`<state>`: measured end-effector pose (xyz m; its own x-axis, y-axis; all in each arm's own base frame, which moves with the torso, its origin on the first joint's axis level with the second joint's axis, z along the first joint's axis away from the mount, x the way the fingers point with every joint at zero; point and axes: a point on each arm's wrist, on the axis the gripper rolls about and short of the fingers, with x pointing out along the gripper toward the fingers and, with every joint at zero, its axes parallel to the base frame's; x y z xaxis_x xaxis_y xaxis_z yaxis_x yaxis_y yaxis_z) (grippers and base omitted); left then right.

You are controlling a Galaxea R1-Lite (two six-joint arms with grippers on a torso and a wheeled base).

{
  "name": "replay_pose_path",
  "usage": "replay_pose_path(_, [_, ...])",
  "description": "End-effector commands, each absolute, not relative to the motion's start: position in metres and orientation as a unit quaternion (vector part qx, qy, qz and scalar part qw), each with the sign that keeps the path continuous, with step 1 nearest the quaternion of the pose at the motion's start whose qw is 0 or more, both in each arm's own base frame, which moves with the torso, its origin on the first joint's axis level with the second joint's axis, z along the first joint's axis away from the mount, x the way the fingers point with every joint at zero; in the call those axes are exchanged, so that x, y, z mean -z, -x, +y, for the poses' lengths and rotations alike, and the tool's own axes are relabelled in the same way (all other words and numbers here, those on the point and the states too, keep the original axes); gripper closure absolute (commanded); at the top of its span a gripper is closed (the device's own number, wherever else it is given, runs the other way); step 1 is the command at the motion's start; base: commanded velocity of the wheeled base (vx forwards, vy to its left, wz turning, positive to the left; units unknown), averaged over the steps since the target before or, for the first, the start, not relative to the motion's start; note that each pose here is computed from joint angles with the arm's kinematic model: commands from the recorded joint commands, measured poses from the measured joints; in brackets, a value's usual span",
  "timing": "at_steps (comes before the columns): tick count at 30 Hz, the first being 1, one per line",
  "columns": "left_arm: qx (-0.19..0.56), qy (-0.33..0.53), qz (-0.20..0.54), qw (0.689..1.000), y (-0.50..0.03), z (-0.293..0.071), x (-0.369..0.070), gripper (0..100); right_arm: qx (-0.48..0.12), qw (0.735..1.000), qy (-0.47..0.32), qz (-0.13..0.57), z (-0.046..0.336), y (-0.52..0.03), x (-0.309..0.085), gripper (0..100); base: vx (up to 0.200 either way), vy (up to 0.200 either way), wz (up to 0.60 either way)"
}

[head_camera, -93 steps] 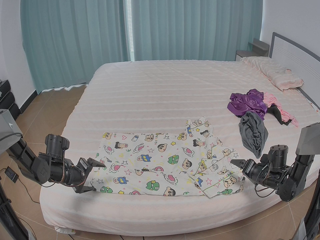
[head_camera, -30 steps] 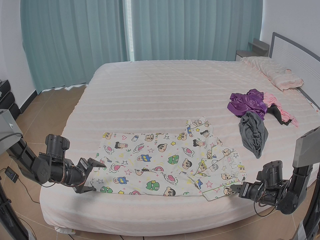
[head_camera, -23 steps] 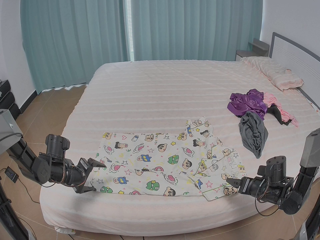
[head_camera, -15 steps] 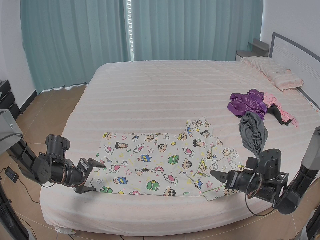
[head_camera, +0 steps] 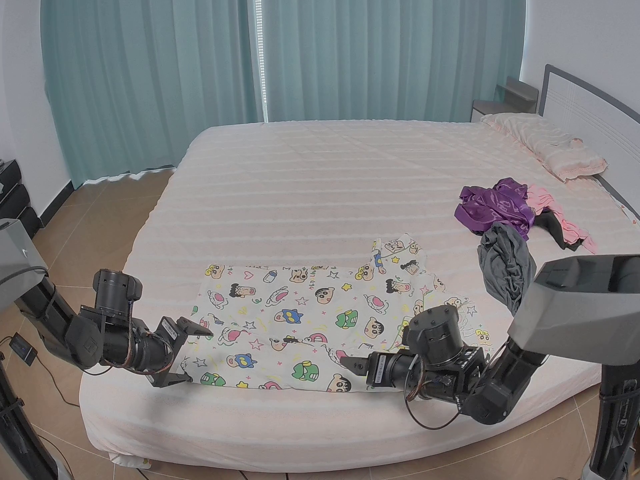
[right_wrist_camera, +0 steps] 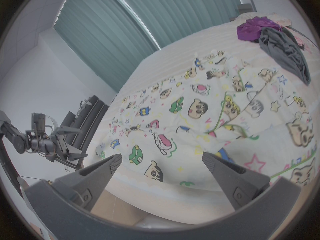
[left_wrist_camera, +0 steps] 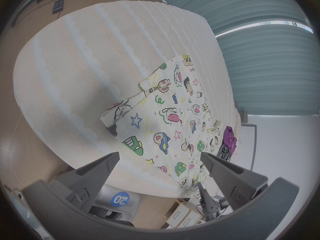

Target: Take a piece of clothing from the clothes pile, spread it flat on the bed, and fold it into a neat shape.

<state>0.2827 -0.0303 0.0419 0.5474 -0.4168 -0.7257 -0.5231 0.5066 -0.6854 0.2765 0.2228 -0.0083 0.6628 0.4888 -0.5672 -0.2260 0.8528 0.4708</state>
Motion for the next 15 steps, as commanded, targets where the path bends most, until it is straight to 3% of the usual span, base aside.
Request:
replay_pose_path(1, [-0.036, 0.495, 0.476, 0.726, -0.282, -0.031, -0.041, 0, -0.192, 0.887, -0.170, 0.383, 0.227, -0.278, 0.034, 0, 0.000, 0.000, 0.00])
replay_pose_path(15, [-0.037, 0.495, 0.475, 0.727, -0.282, -0.031, -0.041, 0, -0.154, 0.908, -0.183, 0.343, 0.237, -0.318, 0.029, 0, 0.000, 0.000, 0.00])
